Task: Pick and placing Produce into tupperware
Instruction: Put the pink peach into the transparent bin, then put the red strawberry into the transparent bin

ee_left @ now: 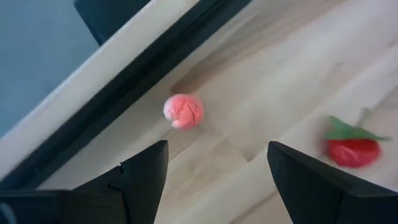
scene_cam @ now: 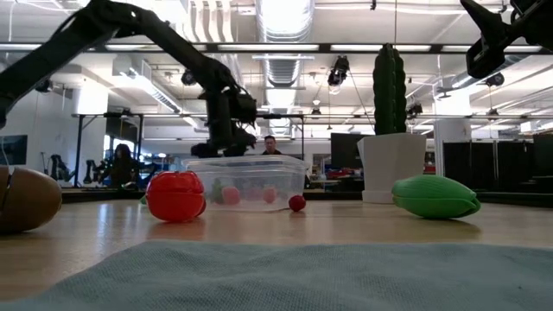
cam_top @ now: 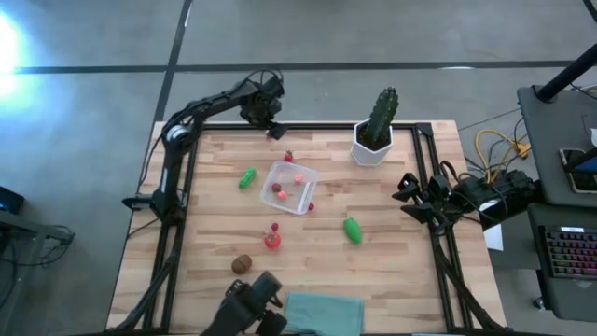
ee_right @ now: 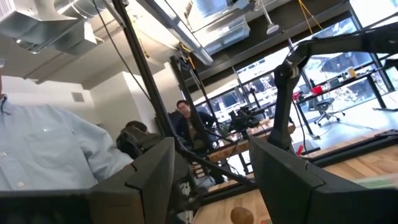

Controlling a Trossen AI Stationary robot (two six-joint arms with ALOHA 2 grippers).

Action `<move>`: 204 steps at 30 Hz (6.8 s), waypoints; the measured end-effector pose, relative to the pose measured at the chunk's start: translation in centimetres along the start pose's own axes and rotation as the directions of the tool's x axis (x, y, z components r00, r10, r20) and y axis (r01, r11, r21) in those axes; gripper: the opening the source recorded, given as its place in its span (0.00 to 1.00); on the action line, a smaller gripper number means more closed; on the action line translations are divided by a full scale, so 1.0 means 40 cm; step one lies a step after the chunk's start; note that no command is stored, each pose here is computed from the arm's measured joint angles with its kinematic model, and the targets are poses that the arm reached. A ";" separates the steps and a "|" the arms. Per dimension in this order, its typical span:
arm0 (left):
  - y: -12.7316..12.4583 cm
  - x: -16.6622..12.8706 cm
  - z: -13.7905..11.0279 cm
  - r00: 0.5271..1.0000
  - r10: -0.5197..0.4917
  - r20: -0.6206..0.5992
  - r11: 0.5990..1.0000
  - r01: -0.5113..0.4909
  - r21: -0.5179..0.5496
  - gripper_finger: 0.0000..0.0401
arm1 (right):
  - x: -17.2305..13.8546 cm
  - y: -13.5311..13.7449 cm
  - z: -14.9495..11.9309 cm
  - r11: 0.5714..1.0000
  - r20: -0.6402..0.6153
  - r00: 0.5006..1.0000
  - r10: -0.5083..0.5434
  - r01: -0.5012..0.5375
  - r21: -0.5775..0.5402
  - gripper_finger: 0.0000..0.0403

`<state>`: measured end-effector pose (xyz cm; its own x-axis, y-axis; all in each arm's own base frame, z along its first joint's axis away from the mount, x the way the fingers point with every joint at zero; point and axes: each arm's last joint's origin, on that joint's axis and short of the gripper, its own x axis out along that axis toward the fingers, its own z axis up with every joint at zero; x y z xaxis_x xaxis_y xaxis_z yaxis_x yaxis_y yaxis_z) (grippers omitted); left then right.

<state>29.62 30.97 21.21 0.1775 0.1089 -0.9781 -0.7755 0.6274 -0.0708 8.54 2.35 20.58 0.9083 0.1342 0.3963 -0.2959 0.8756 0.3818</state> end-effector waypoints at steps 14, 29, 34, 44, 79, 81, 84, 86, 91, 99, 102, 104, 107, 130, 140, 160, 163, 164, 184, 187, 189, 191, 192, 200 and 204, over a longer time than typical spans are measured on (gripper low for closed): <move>0.034 0.018 0.016 0.998 0.033 0.044 0.998 -0.031 -0.061 0.54 | 0.000 0.000 0.000 1.000 -0.001 1.000 0.000 0.000 -0.001 0.50; 0.032 0.048 0.018 0.999 -0.010 0.050 0.998 0.013 -0.059 0.50 | 0.000 0.000 0.000 1.000 -0.001 1.000 0.000 0.000 -0.002 0.50; 0.033 0.076 0.020 1.000 -0.013 0.021 0.997 0.014 -0.073 0.50 | 0.000 0.000 0.000 1.000 -0.001 1.000 0.000 0.000 -0.002 0.50; 0.039 0.089 0.021 1.000 0.027 0.003 0.996 -0.027 -0.081 0.49 | 0.000 0.000 0.000 1.000 -0.001 1.000 0.000 0.000 -0.003 0.50; -0.024 0.019 -0.008 0.999 -0.005 -0.045 0.995 0.009 0.102 0.24 | 0.000 0.000 -0.001 1.000 -0.003 1.000 -0.001 0.001 -0.001 0.50; -0.061 -0.028 -0.019 0.998 -0.056 -0.014 0.972 0.058 0.227 0.24 | 0.000 0.000 -0.001 1.000 -0.004 1.000 -0.001 0.001 -0.001 0.50; -0.130 -0.110 -0.046 0.993 -0.104 0.057 0.912 0.072 0.405 0.24 | 0.000 0.000 -0.001 1.000 -0.004 1.000 -0.001 0.001 -0.001 0.50; -0.175 -0.159 -0.073 0.987 -0.131 0.097 0.849 0.061 0.525 0.24 | 0.000 0.000 -0.001 1.000 -0.004 1.000 -0.001 0.001 -0.001 0.50; -0.273 -0.224 -0.145 0.971 -0.193 0.140 0.733 0.048 0.679 0.24 | 0.000 0.000 -0.002 1.000 -0.011 1.000 0.006 -0.006 0.015 0.50; -0.342 -0.143 -0.233 0.968 -0.245 0.046 0.690 0.141 0.710 0.24 | 0.001 -0.004 -0.014 0.993 -0.062 0.998 -0.010 0.017 0.115 0.50; -0.343 -0.105 -0.252 0.974 -0.227 0.014 0.717 0.157 0.679 0.24 | 0.001 -0.004 -0.015 0.992 -0.066 0.998 -0.004 0.012 0.128 0.50; -0.344 -0.090 -0.257 0.973 -0.229 0.017 0.748 0.164 0.643 0.25 | 0.001 -0.003 -0.015 0.992 -0.067 0.998 0.002 0.006 0.128 0.50; -0.347 -0.086 -0.254 0.967 -0.248 0.053 0.786 0.169 0.595 0.29 | 0.001 -0.003 -0.015 0.992 -0.067 0.998 0.004 0.005 0.124 0.50; -0.292 -0.178 -0.155 0.945 -0.086 0.315 0.984 0.032 0.173 0.61 | 0.001 -0.005 -0.013 0.986 -0.053 0.998 -0.020 0.028 0.161 0.50; -0.252 -0.110 -0.093 0.962 -0.117 0.248 0.990 0.133 -0.051 0.61 | 0.000 0.001 -0.016 0.975 -0.084 0.995 0.055 -0.035 0.220 0.50; -0.261 0.077 -0.086 0.999 -0.034 0.023 0.997 0.036 -0.065 0.61 | 0.000 0.007 -0.018 0.966 -0.117 0.984 0.136 -0.106 0.234 0.50; -0.264 0.077 -0.078 0.998 -0.040 0.053 0.998 0.043 -0.055 0.61 | 0.000 0.007 -0.018 0.966 -0.116 0.984 0.137 -0.107 0.234 0.50; -0.266 0.080 -0.076 0.997 -0.041 0.070 0.998 0.045 -0.053 0.61 | 0.000 0.007 -0.018 0.967 -0.116 0.984 0.136 -0.106 0.234 0.50; -0.264 0.121 -0.079 0.998 -0.040 0.048 0.998 0.041 -0.037 0.58 | 0.000 0.006 -0.019 0.968 -0.118 0.984 0.132 -0.102 0.230 0.50; -0.264 0.121 -0.079 0.998 -0.039 0.048 0.999 0.041 -0.030 0.50 | 0.000 0.006 -0.019 0.968 -0.118 0.984 0.132 -0.102 0.230 0.50; -0.264 0.121 -0.078 0.998 -0.040 0.049 0.999 0.042 -0.031 0.44 | 0.000 0.006 -0.019 0.968 -0.118 0.984 0.132 -0.102 0.230 0.50; -0.265 0.121 -0.078 0.998 -0.042 0.050 0.999 0.043 -0.030 0.39 | 0.000 0.006 -0.019 0.968 -0.119 0.984 0.132 -0.102 0.230 0.50; -0.266 0.120 -0.077 0.998 -0.043 0.052 0.999 0.044 -0.029 0.36 | 0.000 0.006 -0.019 0.968 -0.119 0.984 0.132 -0.102 0.230 0.50; -0.265 0.120 -0.076 0.997 -0.046 0.056 0.998 0.048 -0.028 0.32 | 0.000 0.006 -0.019 0.968 -0.121 0.984 0.131 -0.100 0.230 0.50; -0.267 0.107 -0.073 0.997 -0.048 0.062 0.998 0.050 -0.025 0.36 | 0.000 0.006 -0.019 0.968 -0.121 0.984 0.131 -0.100 0.230 0.50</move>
<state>36.89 22.50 17.22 0.2517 0.1264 -0.9595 -0.7807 0.6125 -0.1241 8.70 2.91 20.01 0.8909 0.3028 0.3386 -0.4456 0.7272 0.5221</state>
